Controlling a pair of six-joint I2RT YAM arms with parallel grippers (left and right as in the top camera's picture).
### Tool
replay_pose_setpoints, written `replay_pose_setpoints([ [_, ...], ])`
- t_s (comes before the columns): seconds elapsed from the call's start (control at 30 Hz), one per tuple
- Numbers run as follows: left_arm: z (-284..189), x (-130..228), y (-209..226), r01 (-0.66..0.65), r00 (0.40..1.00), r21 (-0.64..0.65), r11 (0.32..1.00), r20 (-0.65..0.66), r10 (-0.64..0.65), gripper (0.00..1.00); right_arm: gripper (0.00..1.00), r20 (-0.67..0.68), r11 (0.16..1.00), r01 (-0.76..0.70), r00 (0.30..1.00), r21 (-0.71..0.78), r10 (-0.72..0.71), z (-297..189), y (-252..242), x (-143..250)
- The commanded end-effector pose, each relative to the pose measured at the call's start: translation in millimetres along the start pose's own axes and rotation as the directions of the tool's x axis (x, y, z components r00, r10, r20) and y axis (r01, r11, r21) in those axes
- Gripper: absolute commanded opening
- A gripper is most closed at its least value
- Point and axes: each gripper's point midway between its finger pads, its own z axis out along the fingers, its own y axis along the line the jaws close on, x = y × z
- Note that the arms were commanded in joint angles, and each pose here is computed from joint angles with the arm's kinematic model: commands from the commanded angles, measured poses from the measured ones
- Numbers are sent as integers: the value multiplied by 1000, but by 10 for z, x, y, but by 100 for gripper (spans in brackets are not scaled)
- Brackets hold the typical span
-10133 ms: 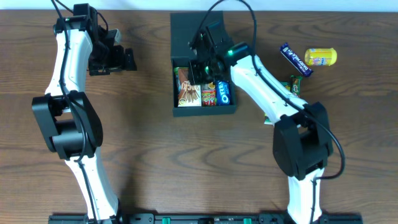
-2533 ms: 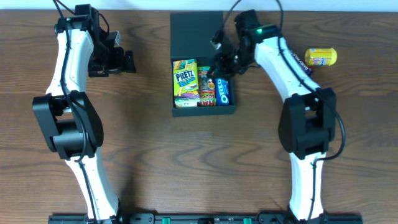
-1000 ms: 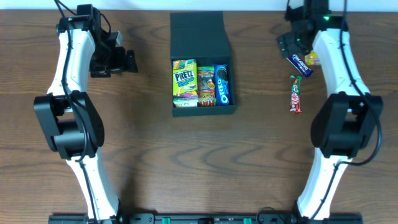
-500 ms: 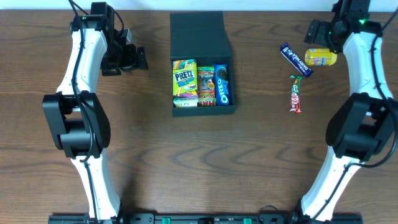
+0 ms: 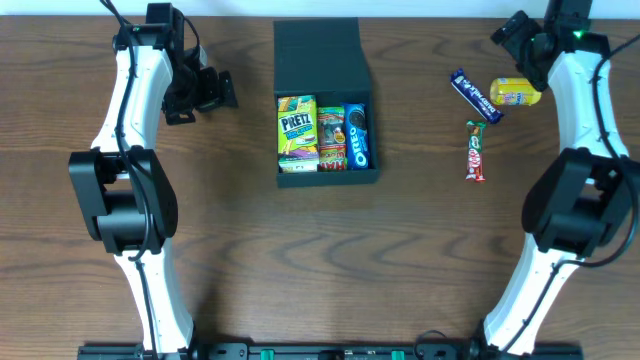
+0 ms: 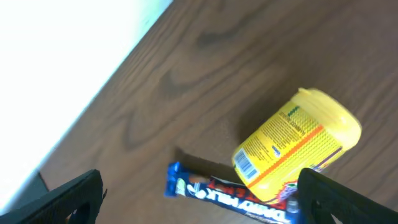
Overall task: Pack container
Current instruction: 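Grasp the yellow candy tub with the right gripper and lift it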
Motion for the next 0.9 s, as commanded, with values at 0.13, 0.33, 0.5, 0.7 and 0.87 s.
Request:
replay_pose_setpoints([
  [0.13,-189,-213,-85,-11,995,29,1000,103,8,95,99,12,947,-306,952,92,307,186,-50,-88],
  [0.33,-198,-234,-57,-7,994,30,1000,109,4,95,99,-153,904,-383,898,192,413,456,-229,331],
  [0.5,-198,-235,-58,-7,994,30,1000,110,4,95,99,-132,877,-385,891,287,434,461,-441,419],
  [0.7,-198,-231,-66,-7,994,34,999,108,4,95,99,-129,883,-355,904,306,408,631,-582,429],
  [0.87,-197,-210,-88,1,995,48,999,98,-6,95,99,-110,896,-343,916,281,386,701,-644,296],
])
